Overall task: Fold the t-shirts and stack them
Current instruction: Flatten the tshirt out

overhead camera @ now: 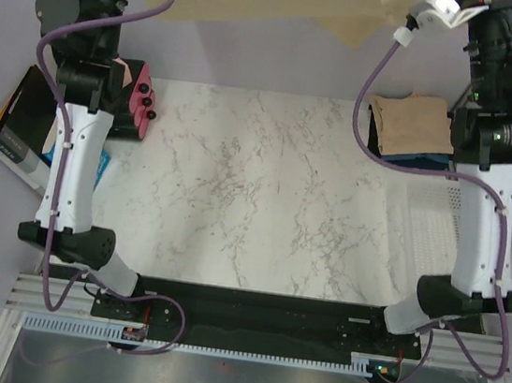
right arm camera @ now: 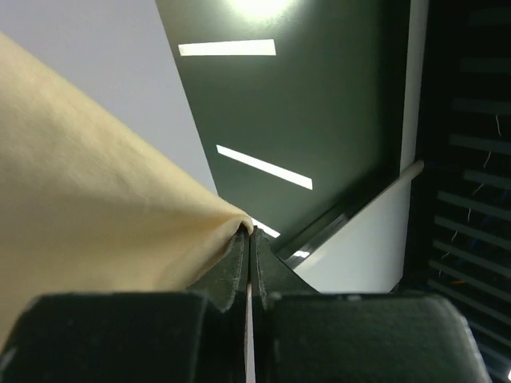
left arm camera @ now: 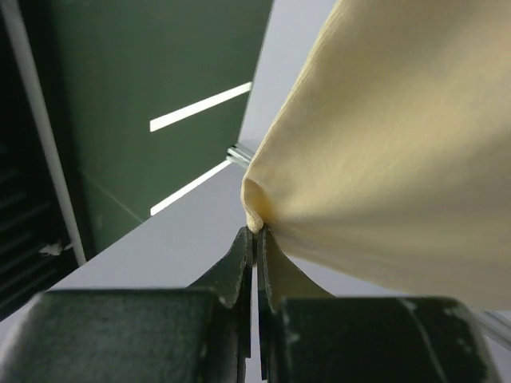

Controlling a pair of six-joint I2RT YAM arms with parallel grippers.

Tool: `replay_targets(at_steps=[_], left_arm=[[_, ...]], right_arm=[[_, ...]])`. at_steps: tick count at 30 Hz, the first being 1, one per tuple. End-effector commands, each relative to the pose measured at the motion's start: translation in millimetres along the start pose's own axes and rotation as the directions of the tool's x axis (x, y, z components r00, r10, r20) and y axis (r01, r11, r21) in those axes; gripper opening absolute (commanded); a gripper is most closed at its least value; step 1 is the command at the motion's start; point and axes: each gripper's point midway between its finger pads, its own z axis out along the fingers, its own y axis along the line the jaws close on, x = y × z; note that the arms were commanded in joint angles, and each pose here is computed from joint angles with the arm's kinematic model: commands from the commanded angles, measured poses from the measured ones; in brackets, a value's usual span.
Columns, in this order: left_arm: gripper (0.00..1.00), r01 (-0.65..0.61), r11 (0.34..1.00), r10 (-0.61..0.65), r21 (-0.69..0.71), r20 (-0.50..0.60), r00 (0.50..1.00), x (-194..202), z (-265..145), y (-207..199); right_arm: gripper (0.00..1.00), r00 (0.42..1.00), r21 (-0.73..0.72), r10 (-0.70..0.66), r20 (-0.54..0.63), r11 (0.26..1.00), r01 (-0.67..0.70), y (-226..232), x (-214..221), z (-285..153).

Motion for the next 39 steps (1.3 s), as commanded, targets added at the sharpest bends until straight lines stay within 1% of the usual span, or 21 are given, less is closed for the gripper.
replay_targets(at_steps=[1,3,4,6,7,9,10,12,13,14,16,17,19,21,22,26,30,31,33,35,39], left_arm=[[0.02,-0.025,0.999,0.026,0.024,-0.042,0.999,15,-26,-47],[0.02,-0.034,0.994,0.038,0.104,-0.036,0.999,21,-43,-90],[0.02,-0.037,0.975,0.043,0.219,-0.025,0.999,28,-63,-151],[0.02,-0.013,0.949,0.02,0.314,-0.016,1.0,27,-95,-190],[0.02,-0.012,0.893,0.027,0.449,-0.027,0.999,37,-134,-253],[0.02,0.0,0.833,0.008,0.554,-0.013,1.0,37,-180,-297],[0.02,0.003,0.741,0.012,0.671,-0.017,1.0,43,-235,-350],[0.02,-0.02,0.665,0.016,0.747,0.012,1.0,40,-286,-380],[0.02,-0.025,0.578,0.018,0.816,0.018,1.0,44,-336,-410],[0.02,-0.036,0.507,0.019,0.861,0.031,0.999,43,-365,-423],[0.02,-0.053,0.415,-0.02,0.908,0.067,0.998,35,-410,-432],[0.02,-0.058,0.326,-0.029,0.944,0.071,0.997,35,-436,-439],[0.02,-0.051,0.284,-0.055,0.958,0.07,0.996,32,-455,-435],[0.02,-0.071,0.163,-0.058,0.984,0.081,0.995,33,-486,-438],[0.02,-0.076,0.157,-0.066,0.985,0.087,0.994,32,-490,-436],[0.02,-0.102,0.082,-0.068,0.991,0.108,0.992,33,-513,-433],[0.02,-0.129,0.016,-0.052,0.992,0.129,0.99,38,-526,-428],[0.02,-0.143,-0.029,-0.051,0.989,0.141,0.989,40,-535,-427],[0.02,-0.15,-0.063,-0.047,0.987,0.147,0.988,43,-537,-422],[0.02,-0.166,-0.168,-0.045,0.972,0.16,0.986,48,-556,-416],[0.02,-0.216,-0.264,-0.023,0.94,0.218,0.976,64,-571,-401]], right_arm=[[0.0,0.995,-0.153,0.088,-0.049,0.984,-0.094,67,3,-39],[0.0,0.986,-0.275,0.148,-0.074,0.947,-0.163,104,-2,-74],[0.0,0.98,-0.44,0.175,-0.092,0.876,-0.198,181,-8,-109],[0.0,0.978,-0.558,0.186,-0.098,0.803,-0.209,219,-21,-157],[0.0,0.973,-0.669,0.2,-0.117,0.708,-0.226,272,-30,-202],[0.0,0.965,-0.752,0.227,-0.133,0.611,-0.248,299,-43,-250],[0.0,0.958,-0.804,0.238,-0.158,0.531,-0.265,326,-50,-284],[0.0,0.949,-0.872,0.254,-0.188,0.401,-0.28,344,-62,-329],[0.0,0.943,-0.897,0.262,-0.204,0.336,-0.288,357,-68,-354],[0.0,0.936,-0.925,0.278,-0.214,0.251,-0.286,359,-77,-379],[0.0,0.94,-0.959,0.285,-0.188,0.155,-0.239,363,-87,-408],[0.0,0.937,-0.977,0.294,-0.188,0.046,-0.21,363,-94,-437],[0.0,0.942,-0.986,0.293,-0.162,-0.073,-0.147,359,-99,-468],[0.0,0.944,-0.983,0.293,-0.152,-0.147,-0.112,356,-101,-485],[0.0,0.945,-0.975,0.295,-0.14,-0.207,-0.08,350,-102,-498],[0.0,0.949,-0.95,0.292,-0.117,-0.311,-0.021,340,-103,-524],[0.0,0.953,-0.936,0.29,-0.087,-0.351,0.021,329,-101,-534],[0.0,0.952,-0.926,0.292,-0.095,-0.377,0.023,327,-102,-538],[0.0,0.954,-0.921,0.288,-0.089,-0.387,0.031,325,-100,-538],[0.0,0.961,-0.92,0.269,-0.071,-0.389,0.041,327,-96,-538],[0.0,0.973,-0.946,0.215,-0.085,-0.323,-0.011,335,-84,-516]])
